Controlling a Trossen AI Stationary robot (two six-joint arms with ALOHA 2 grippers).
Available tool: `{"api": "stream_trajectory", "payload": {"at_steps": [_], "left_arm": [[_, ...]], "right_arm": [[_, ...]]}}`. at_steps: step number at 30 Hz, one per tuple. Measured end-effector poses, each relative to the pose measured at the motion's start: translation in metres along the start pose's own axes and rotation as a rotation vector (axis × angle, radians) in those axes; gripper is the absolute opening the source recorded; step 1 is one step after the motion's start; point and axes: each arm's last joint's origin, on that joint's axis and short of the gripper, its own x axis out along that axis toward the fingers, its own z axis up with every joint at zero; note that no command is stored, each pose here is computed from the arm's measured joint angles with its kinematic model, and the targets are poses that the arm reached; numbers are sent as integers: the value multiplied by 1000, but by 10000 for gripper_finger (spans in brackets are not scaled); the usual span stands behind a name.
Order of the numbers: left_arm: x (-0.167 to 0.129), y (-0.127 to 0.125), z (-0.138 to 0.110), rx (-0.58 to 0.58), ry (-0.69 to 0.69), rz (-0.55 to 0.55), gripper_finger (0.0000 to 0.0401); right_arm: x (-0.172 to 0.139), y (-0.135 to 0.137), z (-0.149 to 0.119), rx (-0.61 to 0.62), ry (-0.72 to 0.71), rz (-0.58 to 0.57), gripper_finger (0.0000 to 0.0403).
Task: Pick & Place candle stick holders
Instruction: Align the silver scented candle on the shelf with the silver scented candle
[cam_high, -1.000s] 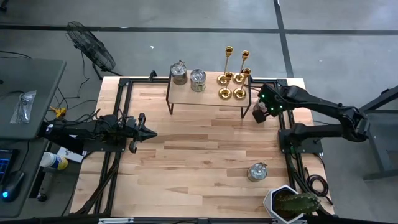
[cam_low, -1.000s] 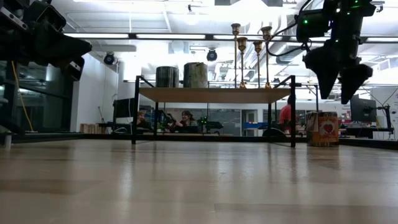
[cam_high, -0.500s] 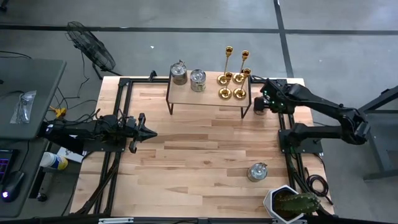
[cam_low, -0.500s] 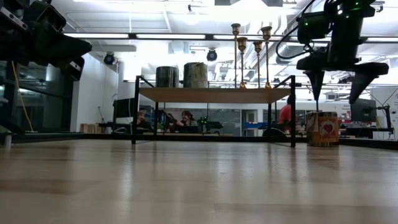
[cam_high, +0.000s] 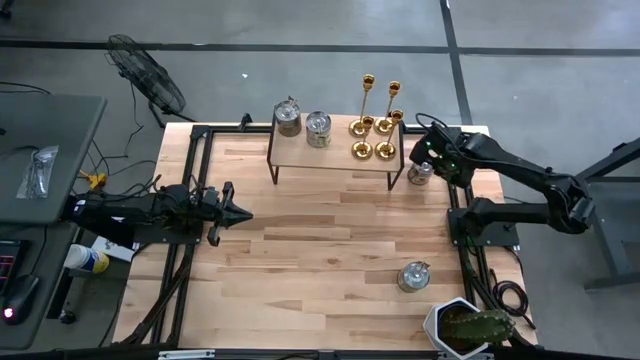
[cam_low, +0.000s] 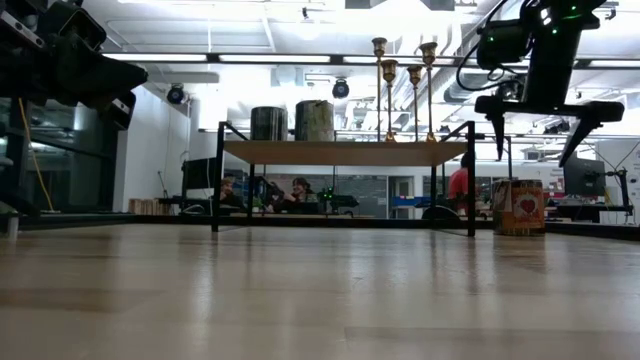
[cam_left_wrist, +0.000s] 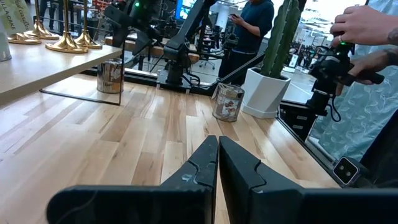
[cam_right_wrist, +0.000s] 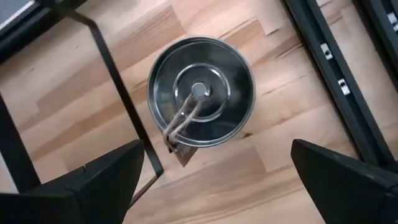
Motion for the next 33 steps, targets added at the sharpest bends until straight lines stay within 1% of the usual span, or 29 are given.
{"api": "stream_trajectory", "payload": {"at_steps": [7,11,19,24,28,33], "left_arm": [[0,0,0,0,0,0,12],[0,0,0,0,0,0,12],[0,0,0,0,0,0,12],[0,0,0,0,0,0,12],[0,0,0,0,0,0,12],[0,0,0,0,0,0,12]], "right_arm": [[0,0,0,75,-63,-6,400],[0,2,-2,98,-56,1,400],[16,14,2,207,-54,-20,400],[25,20,4,274,-86,-32,400],[30,22,6,309,-96,-56,400],[35,24,10,332,-100,-59,400]]}}
